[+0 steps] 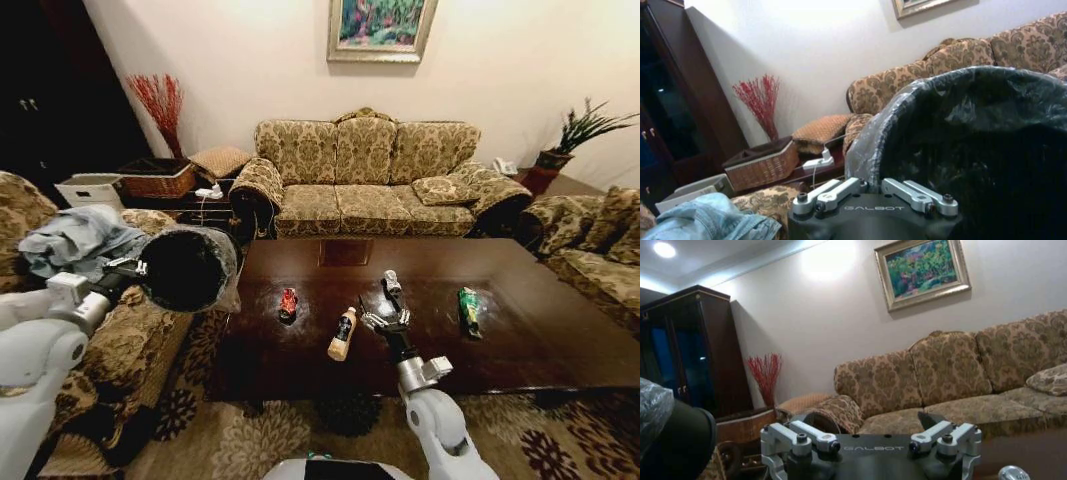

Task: Move to the front of the table and place the trash on the table into the trash bin.

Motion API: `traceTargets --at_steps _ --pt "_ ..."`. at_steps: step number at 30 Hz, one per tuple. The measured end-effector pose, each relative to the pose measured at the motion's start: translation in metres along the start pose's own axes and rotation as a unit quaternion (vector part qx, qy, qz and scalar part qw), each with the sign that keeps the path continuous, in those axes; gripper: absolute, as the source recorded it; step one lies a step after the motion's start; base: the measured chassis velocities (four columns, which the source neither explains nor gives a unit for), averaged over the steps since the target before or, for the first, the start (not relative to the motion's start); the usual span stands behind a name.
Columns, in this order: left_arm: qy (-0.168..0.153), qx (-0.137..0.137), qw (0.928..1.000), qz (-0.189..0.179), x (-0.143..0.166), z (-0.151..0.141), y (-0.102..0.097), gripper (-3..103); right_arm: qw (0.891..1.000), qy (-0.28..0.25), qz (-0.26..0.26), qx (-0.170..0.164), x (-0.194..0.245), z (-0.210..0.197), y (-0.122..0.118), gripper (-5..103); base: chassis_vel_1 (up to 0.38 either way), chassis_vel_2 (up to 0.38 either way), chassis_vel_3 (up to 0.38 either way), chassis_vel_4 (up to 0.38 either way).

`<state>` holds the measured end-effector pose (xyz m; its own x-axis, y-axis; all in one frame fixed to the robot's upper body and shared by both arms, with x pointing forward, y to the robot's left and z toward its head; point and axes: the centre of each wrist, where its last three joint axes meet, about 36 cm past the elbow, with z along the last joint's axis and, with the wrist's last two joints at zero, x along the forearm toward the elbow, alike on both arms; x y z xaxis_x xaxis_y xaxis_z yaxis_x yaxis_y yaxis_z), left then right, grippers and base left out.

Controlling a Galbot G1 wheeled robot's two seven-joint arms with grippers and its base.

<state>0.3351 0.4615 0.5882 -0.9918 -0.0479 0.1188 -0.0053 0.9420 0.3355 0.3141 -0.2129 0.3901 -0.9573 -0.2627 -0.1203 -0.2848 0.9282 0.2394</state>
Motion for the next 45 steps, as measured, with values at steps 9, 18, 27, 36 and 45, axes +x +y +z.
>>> traceTargets --at_steps 9,18,27,36,45 --pt "0.0 0.0 1.0 0.0 -0.0001 -0.0001 0.0 0 1.0 0.0 0.0 0.0 0.0 -0.0001 -0.0002 100 0.0 0.0 0.0 0.0" --pt "0.0 0.0 1.0 0.0 -0.0001 -0.0001 0.0001 0 1.0 0.0 0.0 0.0 0.0 -0.0003 -0.0003 100 0.0 0.0 0.0 0.0" --pt "0.0 0.0 1.0 0.0 0.0 -0.0001 0.0001 0 1.0 -0.001 0.0 0.0 0.0 -0.0005 -0.0002 100 0.0 0.0 0.0 0.0" --pt "0.0 0.0 1.0 0.0 0.0 -0.0002 0.0001 0 1.0 -0.001 0.0 0.0 0.0 -0.0007 -0.0001 100 0.0 0.0 0.0 0.0" --pt "0.0 0.0 1.0 0.0 0.0 -0.0002 0.0001 0 1.0 -0.001 0.0 0.0 0.0 -0.0007 -0.0001 100 0.0 0.0 0.0 0.0"
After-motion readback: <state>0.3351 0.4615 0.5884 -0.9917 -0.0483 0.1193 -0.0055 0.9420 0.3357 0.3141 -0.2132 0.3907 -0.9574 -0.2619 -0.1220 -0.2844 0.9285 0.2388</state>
